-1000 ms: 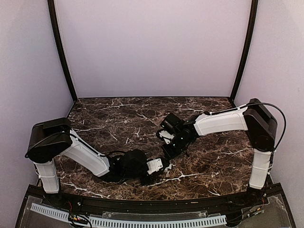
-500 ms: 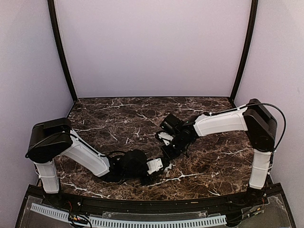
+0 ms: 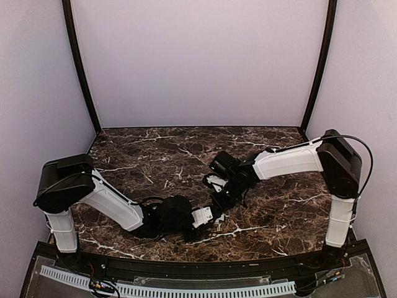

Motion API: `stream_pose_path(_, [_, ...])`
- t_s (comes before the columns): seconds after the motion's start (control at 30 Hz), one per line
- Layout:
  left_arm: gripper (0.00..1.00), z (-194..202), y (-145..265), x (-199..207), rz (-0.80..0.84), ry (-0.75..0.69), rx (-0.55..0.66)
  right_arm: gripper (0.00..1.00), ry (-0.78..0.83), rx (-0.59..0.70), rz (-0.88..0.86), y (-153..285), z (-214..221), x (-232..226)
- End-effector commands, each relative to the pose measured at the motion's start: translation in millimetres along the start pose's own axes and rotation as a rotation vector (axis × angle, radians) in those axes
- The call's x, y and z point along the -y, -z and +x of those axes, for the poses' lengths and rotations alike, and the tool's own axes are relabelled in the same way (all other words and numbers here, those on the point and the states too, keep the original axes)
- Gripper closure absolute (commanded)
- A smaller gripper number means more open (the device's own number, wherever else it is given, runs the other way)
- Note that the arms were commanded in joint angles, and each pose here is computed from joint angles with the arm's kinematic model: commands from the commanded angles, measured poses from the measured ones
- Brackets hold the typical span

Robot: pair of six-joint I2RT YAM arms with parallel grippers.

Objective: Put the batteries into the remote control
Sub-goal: Adjust the battery cover on the remote control without the battery cover.

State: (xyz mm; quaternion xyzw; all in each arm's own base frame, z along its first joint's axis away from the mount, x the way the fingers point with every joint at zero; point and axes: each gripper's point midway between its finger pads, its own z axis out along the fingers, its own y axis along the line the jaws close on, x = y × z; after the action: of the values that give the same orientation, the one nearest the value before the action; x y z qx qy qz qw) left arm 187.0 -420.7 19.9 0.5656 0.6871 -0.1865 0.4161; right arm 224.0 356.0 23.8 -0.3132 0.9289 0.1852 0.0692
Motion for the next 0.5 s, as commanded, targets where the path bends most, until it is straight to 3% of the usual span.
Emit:
stream_pose_path(0.0, [1.00, 24.8, -2.0, 2.0, -0.005, 0.001, -0.075, 0.99, 0.004, 0.012, -0.015, 3.6, -1.0, -6.9])
stream_pose_path(0.47, [1.00, 26.3, -1.4, 0.4, -0.016, 0.002, -0.075, 0.99, -0.022, 0.011, -0.024, 2.5, 1.3, -14.1])
